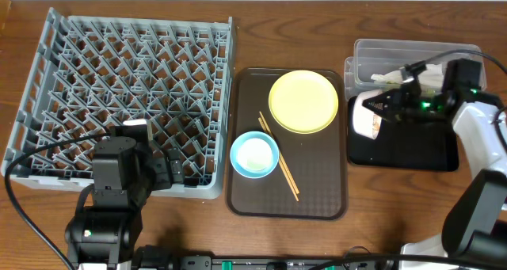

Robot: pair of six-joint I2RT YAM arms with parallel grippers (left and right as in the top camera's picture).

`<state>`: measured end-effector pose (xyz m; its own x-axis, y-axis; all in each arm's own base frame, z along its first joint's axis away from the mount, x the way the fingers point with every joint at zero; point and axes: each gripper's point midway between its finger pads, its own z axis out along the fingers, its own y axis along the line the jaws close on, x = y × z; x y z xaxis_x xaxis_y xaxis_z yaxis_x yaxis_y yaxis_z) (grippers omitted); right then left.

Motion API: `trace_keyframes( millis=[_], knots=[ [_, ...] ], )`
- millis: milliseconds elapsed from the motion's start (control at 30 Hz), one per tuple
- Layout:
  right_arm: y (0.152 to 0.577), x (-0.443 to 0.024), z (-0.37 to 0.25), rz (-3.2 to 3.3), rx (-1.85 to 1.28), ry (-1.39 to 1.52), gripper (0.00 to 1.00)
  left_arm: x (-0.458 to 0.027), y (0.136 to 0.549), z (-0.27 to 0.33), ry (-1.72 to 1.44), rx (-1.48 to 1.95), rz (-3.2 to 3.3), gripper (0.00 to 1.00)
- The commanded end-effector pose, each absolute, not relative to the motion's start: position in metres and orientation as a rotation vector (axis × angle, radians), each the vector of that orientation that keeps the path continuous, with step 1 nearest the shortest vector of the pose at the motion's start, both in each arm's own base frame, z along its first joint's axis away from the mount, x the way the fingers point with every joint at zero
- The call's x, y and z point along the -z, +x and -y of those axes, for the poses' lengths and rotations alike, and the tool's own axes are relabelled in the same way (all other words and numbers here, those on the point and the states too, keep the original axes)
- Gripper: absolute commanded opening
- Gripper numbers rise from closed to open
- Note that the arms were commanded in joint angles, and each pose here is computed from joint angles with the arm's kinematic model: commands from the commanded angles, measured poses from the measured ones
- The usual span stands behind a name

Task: Sort waste into correct bins and load items into the dishwasher
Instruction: 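Lift the white bowl and tip the rice onto the black tray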

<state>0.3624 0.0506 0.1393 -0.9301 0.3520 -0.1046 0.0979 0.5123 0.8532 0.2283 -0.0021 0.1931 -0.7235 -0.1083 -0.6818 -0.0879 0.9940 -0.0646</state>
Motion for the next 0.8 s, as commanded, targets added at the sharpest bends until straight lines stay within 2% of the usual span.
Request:
trace_keyframes(
  millis=[0,300,767],
  knots=[
    [0.368,-0.161,-0.045,-2.329,-1.605,0.373,0.01,-0.200,0.230,-0.002,-0.134,0.010,-2.366,0.96],
    [0.373,-0.159,-0.027,-2.121,-1.890,0.459,0.01,-0.200,0.230,-0.002,-0.134,0.010,-2.366,0.96],
    [0.373,-0.171,0.032,-1.919,-1.936,0.628,0.01,-0.200,0.230,-0.002,-0.134,0.010,-2.366,0.96]
  ],
)
